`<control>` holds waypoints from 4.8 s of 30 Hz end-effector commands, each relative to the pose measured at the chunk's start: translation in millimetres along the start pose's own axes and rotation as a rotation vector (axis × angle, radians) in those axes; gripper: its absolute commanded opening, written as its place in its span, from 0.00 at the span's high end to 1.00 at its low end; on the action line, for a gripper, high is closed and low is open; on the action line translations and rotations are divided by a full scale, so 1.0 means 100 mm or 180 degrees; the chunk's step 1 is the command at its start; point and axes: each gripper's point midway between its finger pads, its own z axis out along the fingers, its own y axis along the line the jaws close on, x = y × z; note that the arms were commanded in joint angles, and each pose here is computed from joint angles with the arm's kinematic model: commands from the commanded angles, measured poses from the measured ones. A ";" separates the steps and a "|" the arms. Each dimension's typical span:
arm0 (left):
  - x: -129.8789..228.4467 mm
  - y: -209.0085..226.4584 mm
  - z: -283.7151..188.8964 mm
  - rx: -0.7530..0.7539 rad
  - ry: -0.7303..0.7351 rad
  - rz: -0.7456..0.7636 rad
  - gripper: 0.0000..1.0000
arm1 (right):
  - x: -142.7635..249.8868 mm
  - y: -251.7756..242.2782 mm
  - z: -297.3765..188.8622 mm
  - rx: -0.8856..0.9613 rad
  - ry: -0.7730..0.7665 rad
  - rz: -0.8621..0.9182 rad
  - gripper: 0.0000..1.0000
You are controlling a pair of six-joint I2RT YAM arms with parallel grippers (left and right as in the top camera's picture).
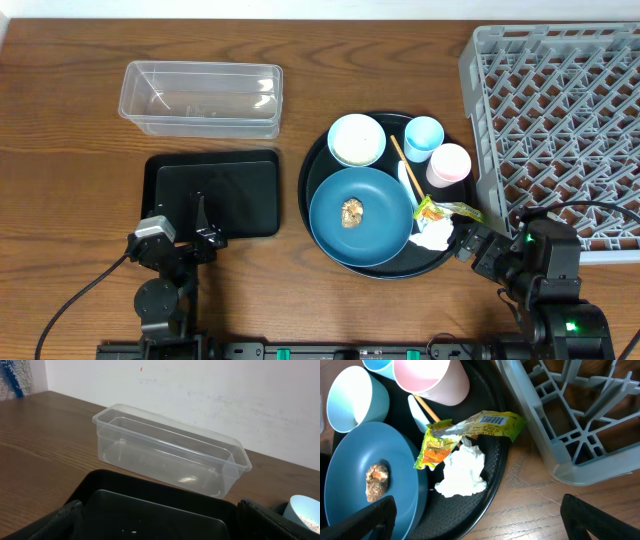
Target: Sort waste into correct bins and load items into the dishwasher rack
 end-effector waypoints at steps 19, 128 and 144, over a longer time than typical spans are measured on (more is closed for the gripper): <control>0.17 0.06 0.01 -0.0083 0.0171 0.0076 0.02 | -0.07 0.01 -0.04 0.0015 -0.0070 -0.0035 0.01; 2.17 -2.83 -0.78 0.2275 0.3871 0.2650 0.18 | -0.07 0.01 -0.04 0.0015 -0.0070 -0.0035 0.01; 2.24 -2.79 -0.85 0.2304 0.4017 0.2629 0.26 | -0.07 0.01 -0.04 0.0015 -0.0070 -0.0035 0.01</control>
